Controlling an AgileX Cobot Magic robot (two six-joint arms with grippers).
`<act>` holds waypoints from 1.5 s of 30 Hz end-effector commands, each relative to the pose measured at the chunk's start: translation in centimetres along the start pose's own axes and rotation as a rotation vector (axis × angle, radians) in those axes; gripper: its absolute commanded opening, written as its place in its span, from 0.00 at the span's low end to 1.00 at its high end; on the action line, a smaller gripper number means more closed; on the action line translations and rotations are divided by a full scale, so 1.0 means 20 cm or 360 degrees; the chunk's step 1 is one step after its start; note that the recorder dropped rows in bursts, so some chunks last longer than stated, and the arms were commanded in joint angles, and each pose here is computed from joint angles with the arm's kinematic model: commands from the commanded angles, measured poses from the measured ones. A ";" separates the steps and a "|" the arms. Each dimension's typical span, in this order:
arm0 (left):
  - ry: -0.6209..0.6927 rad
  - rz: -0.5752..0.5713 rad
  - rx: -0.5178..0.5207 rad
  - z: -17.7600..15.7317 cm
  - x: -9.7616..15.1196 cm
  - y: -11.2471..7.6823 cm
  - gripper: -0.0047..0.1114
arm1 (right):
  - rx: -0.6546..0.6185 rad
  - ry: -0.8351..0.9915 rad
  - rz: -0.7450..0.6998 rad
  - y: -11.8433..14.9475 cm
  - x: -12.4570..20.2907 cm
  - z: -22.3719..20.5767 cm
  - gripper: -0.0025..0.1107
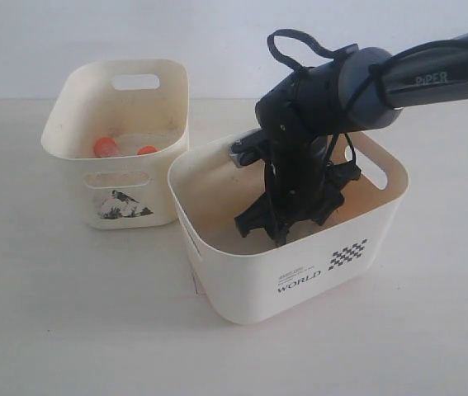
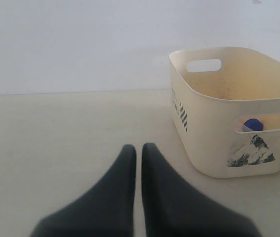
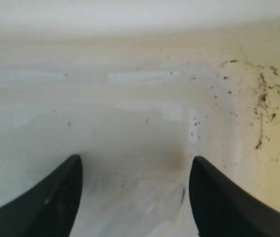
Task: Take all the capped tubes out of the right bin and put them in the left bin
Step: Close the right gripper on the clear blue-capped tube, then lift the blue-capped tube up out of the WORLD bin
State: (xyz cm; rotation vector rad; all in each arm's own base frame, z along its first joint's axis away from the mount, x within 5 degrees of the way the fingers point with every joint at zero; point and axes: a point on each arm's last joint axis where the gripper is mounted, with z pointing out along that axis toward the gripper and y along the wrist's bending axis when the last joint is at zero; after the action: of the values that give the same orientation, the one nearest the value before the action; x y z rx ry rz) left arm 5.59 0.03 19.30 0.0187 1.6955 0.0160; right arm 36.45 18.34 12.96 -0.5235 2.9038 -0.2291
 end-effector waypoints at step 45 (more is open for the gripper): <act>-0.0006 -0.0012 -0.0001 0.00 -0.01 0.00 0.08 | -0.0014 -0.0284 0.0122 -0.16 0.08 -0.63 0.02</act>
State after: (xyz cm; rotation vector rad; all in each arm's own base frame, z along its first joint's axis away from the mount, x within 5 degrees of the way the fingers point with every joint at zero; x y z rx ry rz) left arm 5.59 0.03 19.30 0.0187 1.6955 0.0160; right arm 33.63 16.54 25.20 -0.4097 2.7436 -0.1493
